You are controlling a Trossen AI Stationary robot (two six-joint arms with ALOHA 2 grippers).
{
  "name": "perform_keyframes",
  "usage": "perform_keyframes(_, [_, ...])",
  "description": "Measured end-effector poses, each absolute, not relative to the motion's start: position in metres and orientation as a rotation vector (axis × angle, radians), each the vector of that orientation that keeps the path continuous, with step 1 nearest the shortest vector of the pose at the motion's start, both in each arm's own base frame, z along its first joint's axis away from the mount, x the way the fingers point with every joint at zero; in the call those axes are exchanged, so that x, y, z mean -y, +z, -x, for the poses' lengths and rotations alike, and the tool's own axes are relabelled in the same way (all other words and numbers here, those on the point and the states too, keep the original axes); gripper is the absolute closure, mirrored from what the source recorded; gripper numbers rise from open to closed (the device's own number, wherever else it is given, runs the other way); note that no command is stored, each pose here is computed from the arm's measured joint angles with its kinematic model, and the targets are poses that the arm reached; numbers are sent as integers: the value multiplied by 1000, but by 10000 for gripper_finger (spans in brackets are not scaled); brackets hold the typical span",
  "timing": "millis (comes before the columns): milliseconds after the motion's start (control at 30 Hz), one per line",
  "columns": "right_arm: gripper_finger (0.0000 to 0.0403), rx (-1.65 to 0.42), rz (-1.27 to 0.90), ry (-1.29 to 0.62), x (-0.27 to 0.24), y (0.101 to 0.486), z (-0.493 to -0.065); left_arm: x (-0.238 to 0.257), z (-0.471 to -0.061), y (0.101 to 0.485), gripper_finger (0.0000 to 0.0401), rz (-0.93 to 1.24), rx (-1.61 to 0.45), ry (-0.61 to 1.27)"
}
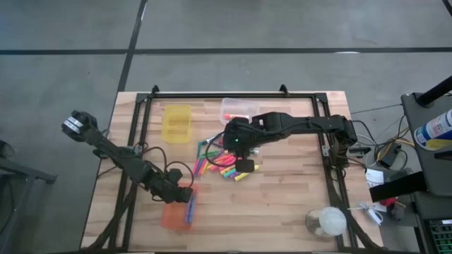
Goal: Pick & Place Markers
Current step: Put the bottom yellow highlighter into the orange bin
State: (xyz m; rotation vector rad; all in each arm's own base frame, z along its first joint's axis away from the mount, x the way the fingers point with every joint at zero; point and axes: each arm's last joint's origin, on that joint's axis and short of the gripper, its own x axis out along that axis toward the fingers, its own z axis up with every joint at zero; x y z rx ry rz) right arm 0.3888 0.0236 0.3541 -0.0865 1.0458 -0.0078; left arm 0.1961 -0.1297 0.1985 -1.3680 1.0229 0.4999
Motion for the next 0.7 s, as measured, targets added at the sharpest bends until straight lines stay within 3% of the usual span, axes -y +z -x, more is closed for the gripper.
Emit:
perform_keyframes(267, [335,-1078,70,-18,-23,344,-389,121,-187,225,255,1387,-930,382])
perform_keyframes(700, [335,-1241,17,-68,-20,286,-385,72,-148,300,257,1262,-291,293])
